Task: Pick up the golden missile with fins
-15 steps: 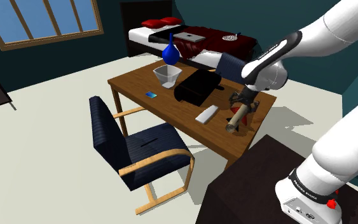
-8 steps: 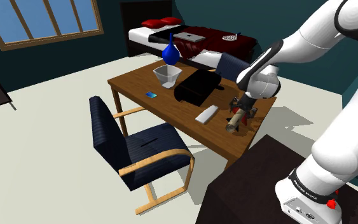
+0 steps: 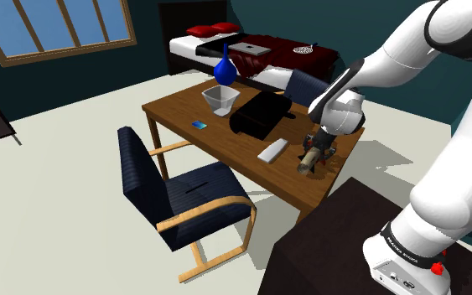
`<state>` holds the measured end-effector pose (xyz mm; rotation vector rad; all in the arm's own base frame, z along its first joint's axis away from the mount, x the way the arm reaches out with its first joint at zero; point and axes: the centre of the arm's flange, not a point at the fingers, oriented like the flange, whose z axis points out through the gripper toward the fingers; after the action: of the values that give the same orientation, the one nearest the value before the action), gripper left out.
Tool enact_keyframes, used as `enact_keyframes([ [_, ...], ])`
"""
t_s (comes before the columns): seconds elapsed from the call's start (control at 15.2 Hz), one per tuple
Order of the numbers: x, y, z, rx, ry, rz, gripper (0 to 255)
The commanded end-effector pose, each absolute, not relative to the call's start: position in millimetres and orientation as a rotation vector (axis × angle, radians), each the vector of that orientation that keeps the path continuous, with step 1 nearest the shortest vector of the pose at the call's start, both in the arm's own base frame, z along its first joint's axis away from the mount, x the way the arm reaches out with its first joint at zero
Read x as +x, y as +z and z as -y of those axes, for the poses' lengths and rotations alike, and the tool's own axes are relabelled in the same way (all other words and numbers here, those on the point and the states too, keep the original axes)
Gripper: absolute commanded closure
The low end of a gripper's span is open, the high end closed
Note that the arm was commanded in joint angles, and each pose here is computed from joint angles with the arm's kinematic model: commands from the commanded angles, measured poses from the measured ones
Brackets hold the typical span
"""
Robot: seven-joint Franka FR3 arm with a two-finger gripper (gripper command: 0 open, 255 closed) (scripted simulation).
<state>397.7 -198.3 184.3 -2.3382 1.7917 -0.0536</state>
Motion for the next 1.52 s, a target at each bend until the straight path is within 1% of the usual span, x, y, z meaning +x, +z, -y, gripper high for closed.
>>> enact_keyframes([
  [0.0,398,184,198,-2.338,-0.055,-1.791,255],
  [0.4,397,184,198,-2.338,-0.055,-1.791,255],
  [1.45,397,264,198,-2.338,-0.055,-1.791,255],
])
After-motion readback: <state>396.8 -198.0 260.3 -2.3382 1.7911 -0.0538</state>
